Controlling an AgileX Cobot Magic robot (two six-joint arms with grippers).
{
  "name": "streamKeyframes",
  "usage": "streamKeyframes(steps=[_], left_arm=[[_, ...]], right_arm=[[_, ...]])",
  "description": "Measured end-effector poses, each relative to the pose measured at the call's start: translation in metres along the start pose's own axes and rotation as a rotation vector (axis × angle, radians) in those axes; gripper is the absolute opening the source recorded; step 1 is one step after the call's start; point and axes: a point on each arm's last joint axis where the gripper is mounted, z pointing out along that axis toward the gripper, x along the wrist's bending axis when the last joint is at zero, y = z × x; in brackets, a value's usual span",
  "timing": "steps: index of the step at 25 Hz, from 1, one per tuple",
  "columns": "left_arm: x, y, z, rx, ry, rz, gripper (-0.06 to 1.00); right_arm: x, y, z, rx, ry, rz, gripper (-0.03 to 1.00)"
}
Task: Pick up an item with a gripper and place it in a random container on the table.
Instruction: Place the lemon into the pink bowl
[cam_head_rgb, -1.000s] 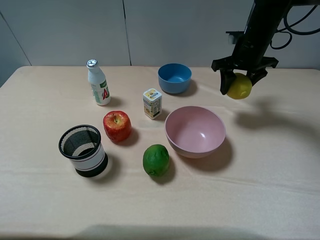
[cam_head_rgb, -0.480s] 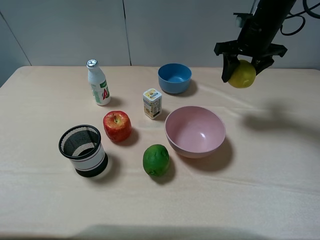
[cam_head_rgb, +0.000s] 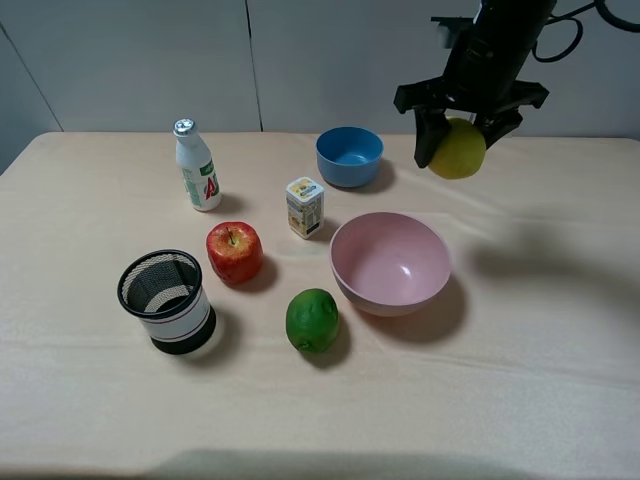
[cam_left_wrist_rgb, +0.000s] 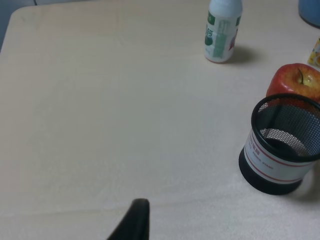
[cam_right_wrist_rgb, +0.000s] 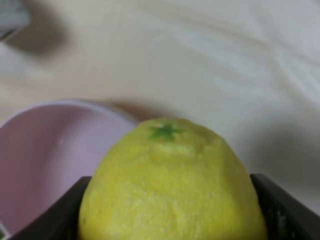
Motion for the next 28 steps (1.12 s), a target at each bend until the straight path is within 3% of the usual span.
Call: streamKeyframes(steps=[12, 20, 28], left_arm=[[0.0, 0.0, 0.0, 0.0, 0.0, 0.0, 0.99], [0.0, 0.0, 0.0, 0.0, 0.0, 0.0, 0.99], [0.0, 0.0, 0.0, 0.0, 0.0, 0.0, 0.99]], right_arm=[[0.041, -0.03, 0.032, 0.114, -0.006, -0.086, 0.45], [0.064, -0.045, 0.057, 0.068, 0.007, -0.101, 0.45], [0.06, -0.055, 0.082, 0.017, 0.015, -0.084, 0.45]])
